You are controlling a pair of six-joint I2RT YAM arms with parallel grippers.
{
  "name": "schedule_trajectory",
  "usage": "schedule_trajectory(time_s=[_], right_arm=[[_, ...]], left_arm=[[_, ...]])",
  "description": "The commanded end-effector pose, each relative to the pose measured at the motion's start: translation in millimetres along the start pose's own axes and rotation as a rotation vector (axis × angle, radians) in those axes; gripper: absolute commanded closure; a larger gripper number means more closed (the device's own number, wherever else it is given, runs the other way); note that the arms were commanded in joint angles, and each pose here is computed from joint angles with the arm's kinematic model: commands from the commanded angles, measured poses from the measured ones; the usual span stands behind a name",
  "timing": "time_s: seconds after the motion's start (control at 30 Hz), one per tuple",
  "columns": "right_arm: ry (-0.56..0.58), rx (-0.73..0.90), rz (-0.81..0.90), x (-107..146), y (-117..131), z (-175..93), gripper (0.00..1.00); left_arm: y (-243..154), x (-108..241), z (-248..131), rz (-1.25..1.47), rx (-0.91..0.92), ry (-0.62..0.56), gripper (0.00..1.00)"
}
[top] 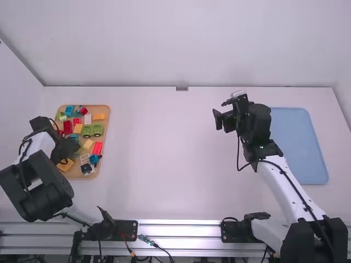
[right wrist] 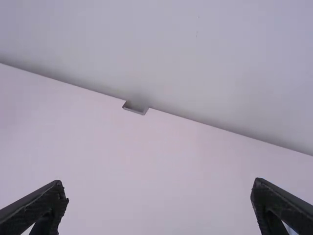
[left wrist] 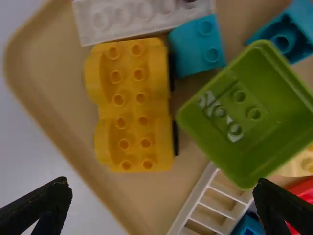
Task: Assemble lego blocks to make yellow taxi
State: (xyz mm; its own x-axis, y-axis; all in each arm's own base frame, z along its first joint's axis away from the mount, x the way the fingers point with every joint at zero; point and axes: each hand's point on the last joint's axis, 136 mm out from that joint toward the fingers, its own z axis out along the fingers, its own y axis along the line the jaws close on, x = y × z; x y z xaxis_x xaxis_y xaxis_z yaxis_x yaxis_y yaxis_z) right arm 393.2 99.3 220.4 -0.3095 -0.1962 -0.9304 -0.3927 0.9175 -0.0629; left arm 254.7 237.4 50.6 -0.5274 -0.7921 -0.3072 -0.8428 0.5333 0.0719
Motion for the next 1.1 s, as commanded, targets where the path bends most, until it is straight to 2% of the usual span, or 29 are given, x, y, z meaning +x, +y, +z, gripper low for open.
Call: schedule_trajectory(time_s=[0.0,0.1,0.27,0.5,0.8,1.07], right_arm=[[-0.029,0.003,-0.005,-13.7,-0.7,-1.0,0.01],[-0.029,0.002,-0.006,-13.7,-0.6,-1.0,0.01],[-0.029,0.003,-0.005,-13.8,-0.6,-1.0,0.01],[-0.03,0.003,-0.005,-13.8,-0.6,-1.0,0.01],[-0.042,0.004,-0.008,-16.8,-1.0,-1.1,0.01],[-0.042,0.004,-0.008,-16.8,-1.0,-1.1,0.01]], left_arm=[[24.9,-5.4,-0.3,-0.125,-0.127,-0.035,0.01],[29.3,-3.0,6.6,-0.138,-0.137,-0.047,0.01],[5.2,3.8,24.7,0.017,0.001,-0.061,0.01],[11.5,15.4,35.3,-0.006,-0.013,-0.056,0.01],[9.6,-8.7,25.9,-0.029,0.003,-0.113,0.01],[11.7,-17.6,6.8,-0.044,-0.011,-0.076,0.01]])
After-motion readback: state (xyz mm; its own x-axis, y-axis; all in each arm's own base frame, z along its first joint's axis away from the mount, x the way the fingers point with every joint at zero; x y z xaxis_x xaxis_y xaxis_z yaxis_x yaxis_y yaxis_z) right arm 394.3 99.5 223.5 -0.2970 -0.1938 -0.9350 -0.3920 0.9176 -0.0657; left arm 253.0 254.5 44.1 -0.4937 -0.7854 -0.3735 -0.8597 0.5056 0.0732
